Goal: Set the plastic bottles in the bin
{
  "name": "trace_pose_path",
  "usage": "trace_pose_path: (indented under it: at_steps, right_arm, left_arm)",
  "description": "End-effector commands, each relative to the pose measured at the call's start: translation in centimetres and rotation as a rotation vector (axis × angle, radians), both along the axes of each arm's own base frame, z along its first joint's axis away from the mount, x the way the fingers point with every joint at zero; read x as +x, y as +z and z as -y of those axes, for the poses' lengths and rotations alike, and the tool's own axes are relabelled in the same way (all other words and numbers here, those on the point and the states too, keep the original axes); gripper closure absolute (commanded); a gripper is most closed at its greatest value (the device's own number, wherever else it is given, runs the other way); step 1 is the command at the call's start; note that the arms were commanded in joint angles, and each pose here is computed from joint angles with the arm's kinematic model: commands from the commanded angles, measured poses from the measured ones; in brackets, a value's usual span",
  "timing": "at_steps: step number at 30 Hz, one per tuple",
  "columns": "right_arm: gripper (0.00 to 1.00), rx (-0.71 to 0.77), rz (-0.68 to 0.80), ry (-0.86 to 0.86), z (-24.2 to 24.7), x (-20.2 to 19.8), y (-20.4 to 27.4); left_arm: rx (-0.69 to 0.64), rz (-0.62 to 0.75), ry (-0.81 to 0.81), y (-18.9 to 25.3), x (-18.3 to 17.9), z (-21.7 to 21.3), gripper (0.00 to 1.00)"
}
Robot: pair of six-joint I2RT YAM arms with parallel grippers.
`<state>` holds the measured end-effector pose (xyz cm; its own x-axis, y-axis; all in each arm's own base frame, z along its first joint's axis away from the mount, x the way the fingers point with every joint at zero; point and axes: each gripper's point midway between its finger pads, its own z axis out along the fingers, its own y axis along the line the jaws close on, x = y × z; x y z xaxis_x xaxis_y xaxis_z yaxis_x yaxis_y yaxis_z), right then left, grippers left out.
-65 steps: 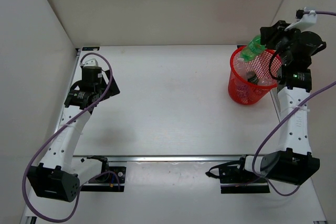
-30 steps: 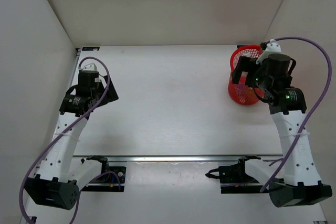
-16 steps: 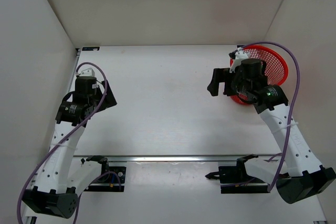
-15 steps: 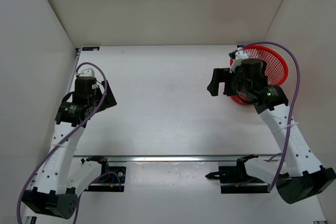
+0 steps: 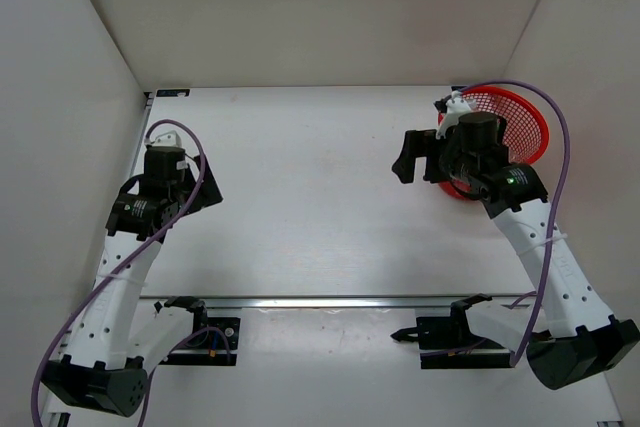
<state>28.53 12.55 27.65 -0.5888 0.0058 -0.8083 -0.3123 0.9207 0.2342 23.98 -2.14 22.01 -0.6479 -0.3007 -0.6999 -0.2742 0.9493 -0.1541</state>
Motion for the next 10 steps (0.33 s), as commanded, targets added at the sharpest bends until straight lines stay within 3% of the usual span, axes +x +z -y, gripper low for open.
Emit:
trace_pose_path:
  at_steps: [1,10]
  right_arm:
    - [0.01,0.017,0.046,0.012,-0.38,0.25,0.85]
    - [0.01,0.002,0.007,0.018,-0.43,-0.01,0.01]
  left_arm:
    - [0.004,0.035,0.013,1.38,0.07,-0.23,0.01]
    - [-0.006,0.038,0.000,1.51,0.23,0.12,0.01]
